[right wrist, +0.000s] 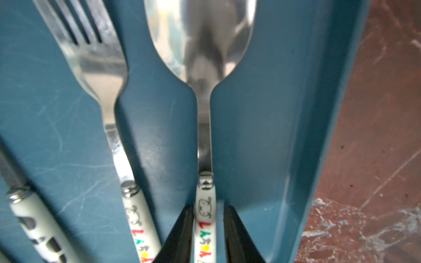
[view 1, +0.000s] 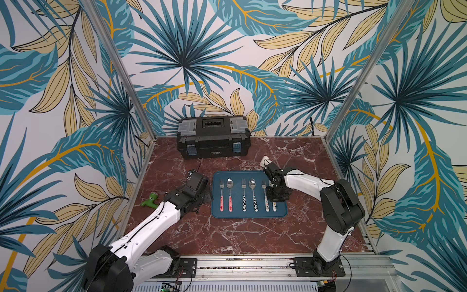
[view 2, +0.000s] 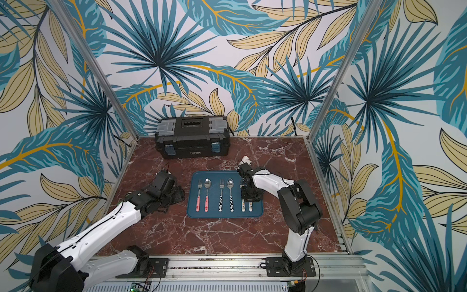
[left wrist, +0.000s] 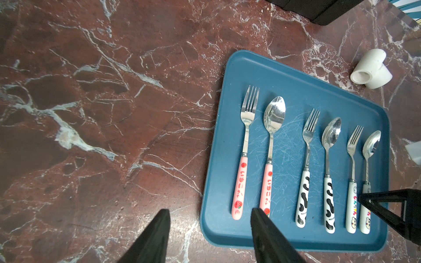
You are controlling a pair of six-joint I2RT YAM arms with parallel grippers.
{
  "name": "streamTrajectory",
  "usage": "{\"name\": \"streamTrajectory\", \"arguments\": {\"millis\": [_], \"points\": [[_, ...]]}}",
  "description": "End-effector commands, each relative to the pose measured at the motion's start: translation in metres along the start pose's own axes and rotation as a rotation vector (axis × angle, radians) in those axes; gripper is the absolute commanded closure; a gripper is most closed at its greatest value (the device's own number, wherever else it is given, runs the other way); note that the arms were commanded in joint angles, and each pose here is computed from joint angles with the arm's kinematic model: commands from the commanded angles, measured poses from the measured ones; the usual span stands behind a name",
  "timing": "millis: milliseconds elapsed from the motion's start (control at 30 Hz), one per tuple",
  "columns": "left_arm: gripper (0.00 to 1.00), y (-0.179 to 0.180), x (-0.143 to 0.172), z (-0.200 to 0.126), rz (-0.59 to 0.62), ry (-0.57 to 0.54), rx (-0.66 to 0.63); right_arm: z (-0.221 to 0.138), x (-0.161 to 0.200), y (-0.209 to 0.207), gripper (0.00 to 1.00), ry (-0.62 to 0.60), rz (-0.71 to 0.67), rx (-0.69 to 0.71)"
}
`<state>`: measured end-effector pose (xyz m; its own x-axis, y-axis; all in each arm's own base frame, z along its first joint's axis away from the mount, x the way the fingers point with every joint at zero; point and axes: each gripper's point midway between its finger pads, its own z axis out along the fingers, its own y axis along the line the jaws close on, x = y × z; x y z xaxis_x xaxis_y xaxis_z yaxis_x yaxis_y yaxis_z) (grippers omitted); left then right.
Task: Set the spoon and fork side by side
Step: Place the spoon on the tray.
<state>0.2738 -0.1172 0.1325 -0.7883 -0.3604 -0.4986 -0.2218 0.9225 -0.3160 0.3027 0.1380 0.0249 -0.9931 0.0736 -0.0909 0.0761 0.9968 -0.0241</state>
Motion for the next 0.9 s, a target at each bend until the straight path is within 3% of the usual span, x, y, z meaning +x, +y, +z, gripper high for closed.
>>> {"name": "streamTrajectory", "arguments": {"millis": [0, 367, 567, 633, 667, 700, 733, 767, 800, 867], "points": [[0.39, -0.002, -0.003, 0.002, -0.003, -0.01, 0.011, 0.005, 0.012, -0.001, 0.66, 0.035, -0.001, 0.008], [0.39, -0.002, -0.003, 0.002, -0.006, -0.009, 0.011, -0.032, -0.004, 0.0, 0.65, -0.063, 0.004, -0.016], [0.39, -0.003, -0.007, -0.001, 0.003, -0.019, 0.01, -0.091, -0.025, -0.02, 0.63, -0.239, 0.033, 0.038], [0.37, -0.004, -0.01, -0.003, 0.017, -0.032, 0.007, -0.112, -0.032, -0.031, 0.57, -0.33, 0.047, 0.068], [0.28, -0.004, -0.013, -0.005, 0.024, -0.042, 0.002, -0.125, -0.037, -0.042, 0.51, -0.393, 0.066, 0.102], [0.02, -0.003, -0.017, -0.006, 0.031, -0.055, -0.01, -0.137, -0.041, -0.053, 0.45, -0.459, 0.084, 0.143], [0.0, -0.002, -0.019, -0.008, 0.037, -0.064, -0.021, -0.148, -0.043, -0.065, 0.39, -0.514, 0.103, 0.186], [0.0, 0.0, -0.022, -0.01, 0.044, -0.074, -0.038, -0.157, -0.044, -0.078, 0.25, -0.566, 0.116, 0.239], [0.0, 0.002, -0.024, -0.012, 0.048, -0.075, -0.055, -0.166, -0.044, -0.089, 0.01, -0.612, 0.118, 0.289], [0.0, 0.001, -0.027, -0.016, 0.077, -0.07, -0.061, -0.175, -0.042, -0.105, 0.01, -0.664, 0.112, 0.367]]}}
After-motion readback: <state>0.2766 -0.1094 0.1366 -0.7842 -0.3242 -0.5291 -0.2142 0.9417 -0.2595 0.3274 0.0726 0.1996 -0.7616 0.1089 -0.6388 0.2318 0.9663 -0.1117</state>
